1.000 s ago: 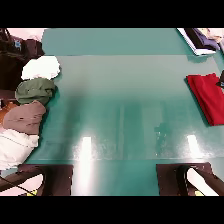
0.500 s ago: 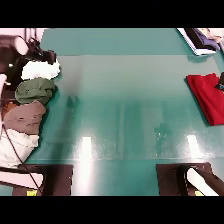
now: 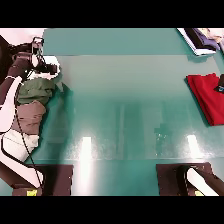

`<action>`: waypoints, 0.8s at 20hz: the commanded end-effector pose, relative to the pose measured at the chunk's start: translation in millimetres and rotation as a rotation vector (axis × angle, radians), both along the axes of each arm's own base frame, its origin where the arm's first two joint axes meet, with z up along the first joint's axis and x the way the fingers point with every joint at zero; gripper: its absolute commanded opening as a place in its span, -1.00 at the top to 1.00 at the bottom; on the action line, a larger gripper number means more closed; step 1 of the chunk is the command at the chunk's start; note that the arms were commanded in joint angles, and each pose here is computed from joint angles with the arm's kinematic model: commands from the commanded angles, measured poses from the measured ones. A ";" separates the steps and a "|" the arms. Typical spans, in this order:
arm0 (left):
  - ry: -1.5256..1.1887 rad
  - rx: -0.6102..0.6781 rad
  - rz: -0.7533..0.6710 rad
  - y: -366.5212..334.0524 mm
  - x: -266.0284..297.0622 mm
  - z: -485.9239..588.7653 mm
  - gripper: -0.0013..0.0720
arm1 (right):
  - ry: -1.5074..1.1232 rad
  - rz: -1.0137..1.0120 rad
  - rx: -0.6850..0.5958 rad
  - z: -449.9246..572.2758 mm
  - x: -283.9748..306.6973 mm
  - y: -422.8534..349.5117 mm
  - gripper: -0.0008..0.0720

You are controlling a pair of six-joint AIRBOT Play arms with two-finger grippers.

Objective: Fold the shirts.

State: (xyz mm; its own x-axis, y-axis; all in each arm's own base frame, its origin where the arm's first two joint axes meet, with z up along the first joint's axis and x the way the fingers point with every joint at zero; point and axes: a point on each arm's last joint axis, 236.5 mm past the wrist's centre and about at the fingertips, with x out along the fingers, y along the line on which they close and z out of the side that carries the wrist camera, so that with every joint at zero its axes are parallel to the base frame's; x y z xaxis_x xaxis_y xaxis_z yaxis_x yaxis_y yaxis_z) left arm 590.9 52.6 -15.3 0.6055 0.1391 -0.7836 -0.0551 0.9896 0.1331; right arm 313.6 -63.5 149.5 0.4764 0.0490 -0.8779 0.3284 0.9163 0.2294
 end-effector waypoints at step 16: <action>-0.209 0.047 -0.154 -68.5 31.1 165.3 0.89 | -0.008 0.000 0.000 1.1 1.5 0.1 0.92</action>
State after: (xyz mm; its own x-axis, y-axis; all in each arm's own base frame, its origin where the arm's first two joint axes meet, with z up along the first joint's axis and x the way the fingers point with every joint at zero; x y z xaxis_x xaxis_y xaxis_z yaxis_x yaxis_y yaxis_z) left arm 624.9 17.3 81.3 0.7208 0.1066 -0.6849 -0.0127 0.9900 0.1408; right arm 314.4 -63.6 149.9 0.4798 0.0484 -0.8761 0.3280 0.9162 0.2303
